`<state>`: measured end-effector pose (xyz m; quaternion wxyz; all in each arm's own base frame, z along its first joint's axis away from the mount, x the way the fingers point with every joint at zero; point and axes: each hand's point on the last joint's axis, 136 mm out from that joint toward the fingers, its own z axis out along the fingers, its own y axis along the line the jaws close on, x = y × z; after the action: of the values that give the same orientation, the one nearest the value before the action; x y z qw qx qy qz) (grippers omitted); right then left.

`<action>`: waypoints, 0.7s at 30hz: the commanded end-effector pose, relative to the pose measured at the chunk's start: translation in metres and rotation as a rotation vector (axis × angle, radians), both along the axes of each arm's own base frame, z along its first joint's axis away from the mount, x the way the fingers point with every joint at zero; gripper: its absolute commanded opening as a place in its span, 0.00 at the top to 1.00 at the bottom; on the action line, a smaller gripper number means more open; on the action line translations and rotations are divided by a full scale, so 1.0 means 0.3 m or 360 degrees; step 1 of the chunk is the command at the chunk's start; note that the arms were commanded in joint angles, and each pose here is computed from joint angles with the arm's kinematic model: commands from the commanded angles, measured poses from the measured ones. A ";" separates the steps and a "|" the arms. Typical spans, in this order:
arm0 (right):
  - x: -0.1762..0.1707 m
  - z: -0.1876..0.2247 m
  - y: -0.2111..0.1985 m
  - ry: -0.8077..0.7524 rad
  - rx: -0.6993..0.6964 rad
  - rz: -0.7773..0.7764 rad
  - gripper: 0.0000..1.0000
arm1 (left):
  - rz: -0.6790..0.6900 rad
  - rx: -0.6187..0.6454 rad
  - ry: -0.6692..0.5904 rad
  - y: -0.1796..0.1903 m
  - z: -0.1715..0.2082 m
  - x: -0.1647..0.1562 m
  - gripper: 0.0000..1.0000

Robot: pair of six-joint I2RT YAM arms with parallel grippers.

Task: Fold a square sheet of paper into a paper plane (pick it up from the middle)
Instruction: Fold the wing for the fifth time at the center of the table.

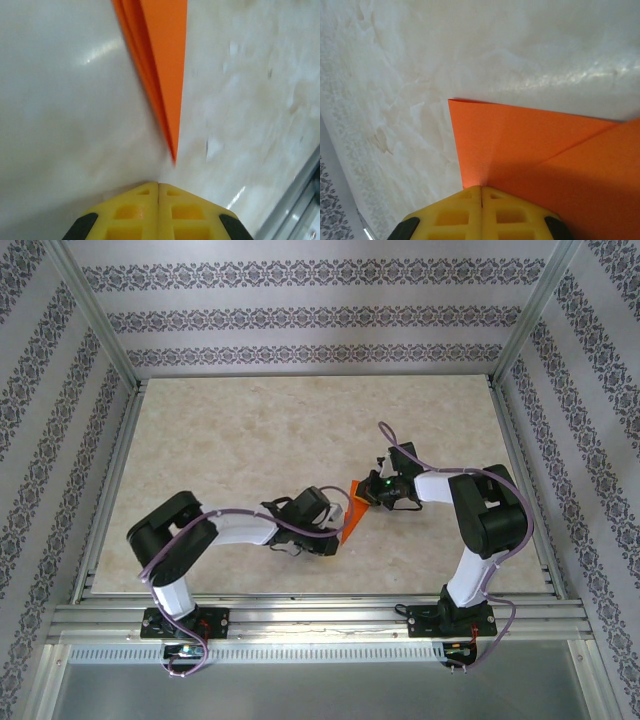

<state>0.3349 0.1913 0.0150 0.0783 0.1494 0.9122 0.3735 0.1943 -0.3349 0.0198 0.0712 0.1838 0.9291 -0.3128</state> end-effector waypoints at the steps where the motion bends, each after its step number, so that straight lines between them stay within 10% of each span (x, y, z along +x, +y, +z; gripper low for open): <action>1: -0.036 -0.064 -0.038 0.0046 -0.0212 0.0048 0.95 | -0.0047 0.0112 -0.0061 0.083 0.000 -0.039 1.00; 12: 0.001 0.233 -0.015 -0.0344 -0.0154 0.0014 0.84 | 0.0265 -0.0164 -0.0074 0.016 0.117 0.293 0.87; 21: -0.108 0.204 -0.166 -0.0274 -0.0059 -0.0250 0.73 | 0.0279 -0.0198 0.0097 -0.062 0.064 0.338 0.73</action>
<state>0.3128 0.1438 0.0849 0.2062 0.1691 0.8960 0.3552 0.2983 -0.3466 0.0437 0.1080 0.0989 0.9252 -0.3501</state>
